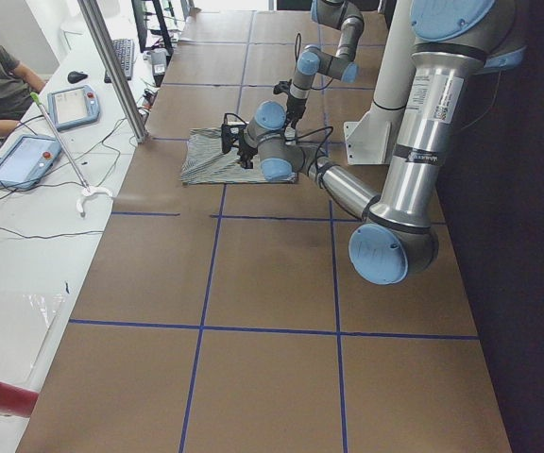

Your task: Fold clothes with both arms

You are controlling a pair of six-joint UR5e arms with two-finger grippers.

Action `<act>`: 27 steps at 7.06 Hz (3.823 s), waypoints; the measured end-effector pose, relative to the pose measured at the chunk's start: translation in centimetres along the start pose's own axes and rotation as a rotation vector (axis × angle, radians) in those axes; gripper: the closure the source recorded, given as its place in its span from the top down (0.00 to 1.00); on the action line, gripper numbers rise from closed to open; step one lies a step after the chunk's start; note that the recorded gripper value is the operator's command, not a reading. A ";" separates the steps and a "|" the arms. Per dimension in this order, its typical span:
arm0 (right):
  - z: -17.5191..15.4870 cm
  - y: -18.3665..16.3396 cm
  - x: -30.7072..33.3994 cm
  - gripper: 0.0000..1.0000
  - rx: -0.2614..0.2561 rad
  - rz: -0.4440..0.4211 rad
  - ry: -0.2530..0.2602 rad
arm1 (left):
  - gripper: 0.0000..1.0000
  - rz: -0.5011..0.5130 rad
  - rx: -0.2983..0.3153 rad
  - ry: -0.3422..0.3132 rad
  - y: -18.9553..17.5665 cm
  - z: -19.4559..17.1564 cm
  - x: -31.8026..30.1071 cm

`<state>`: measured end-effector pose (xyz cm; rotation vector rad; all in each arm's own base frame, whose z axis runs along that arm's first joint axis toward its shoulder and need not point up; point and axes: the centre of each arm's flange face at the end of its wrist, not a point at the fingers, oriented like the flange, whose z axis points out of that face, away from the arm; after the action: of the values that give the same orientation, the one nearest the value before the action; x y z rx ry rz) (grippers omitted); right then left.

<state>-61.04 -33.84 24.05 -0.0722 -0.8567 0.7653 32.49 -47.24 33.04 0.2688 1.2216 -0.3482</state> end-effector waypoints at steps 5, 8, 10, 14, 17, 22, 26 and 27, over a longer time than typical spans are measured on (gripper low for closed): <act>0.8 0.4 0.1 0.00 -0.002 -0.019 0.016 | 0.38 -0.001 0.000 -0.003 0.0 0.0 -0.2; 0.6 0.9 0.2 0.00 -0.014 -0.068 0.019 | 0.38 -0.002 -0.001 -0.006 0.0 0.0 -0.4; -0.4 0.9 0.0 0.00 -0.022 -0.072 0.004 | 0.38 -0.003 -0.001 -0.004 0.1 -0.1 -0.3; -1.1 0.3 0.5 0.00 -0.022 -0.072 -0.005 | 0.41 -0.077 -0.002 0.004 0.4 -0.3 0.0; -2.2 -0.2 2.8 0.00 -0.025 -0.067 -0.015 | 0.45 -0.283 0.012 0.018 7.7 1.8 3.4; -2.6 0.2 3.4 0.00 -0.019 -0.070 -0.025 | 0.46 -0.409 0.031 -0.178 24.1 6.5 4.3; -2.6 0.2 3.4 0.00 -0.019 -0.071 -0.025 | 0.45 -0.388 0.040 -0.261 25.5 7.8 3.2; -2.6 0.2 3.4 0.00 -0.019 -0.071 -0.025 | 0.45 -0.385 0.038 -0.265 25.7 8.0 3.1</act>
<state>-57.97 -30.94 24.45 -0.0493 -0.8858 0.6924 50.66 -27.12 33.02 0.0148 1.0010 -0.7186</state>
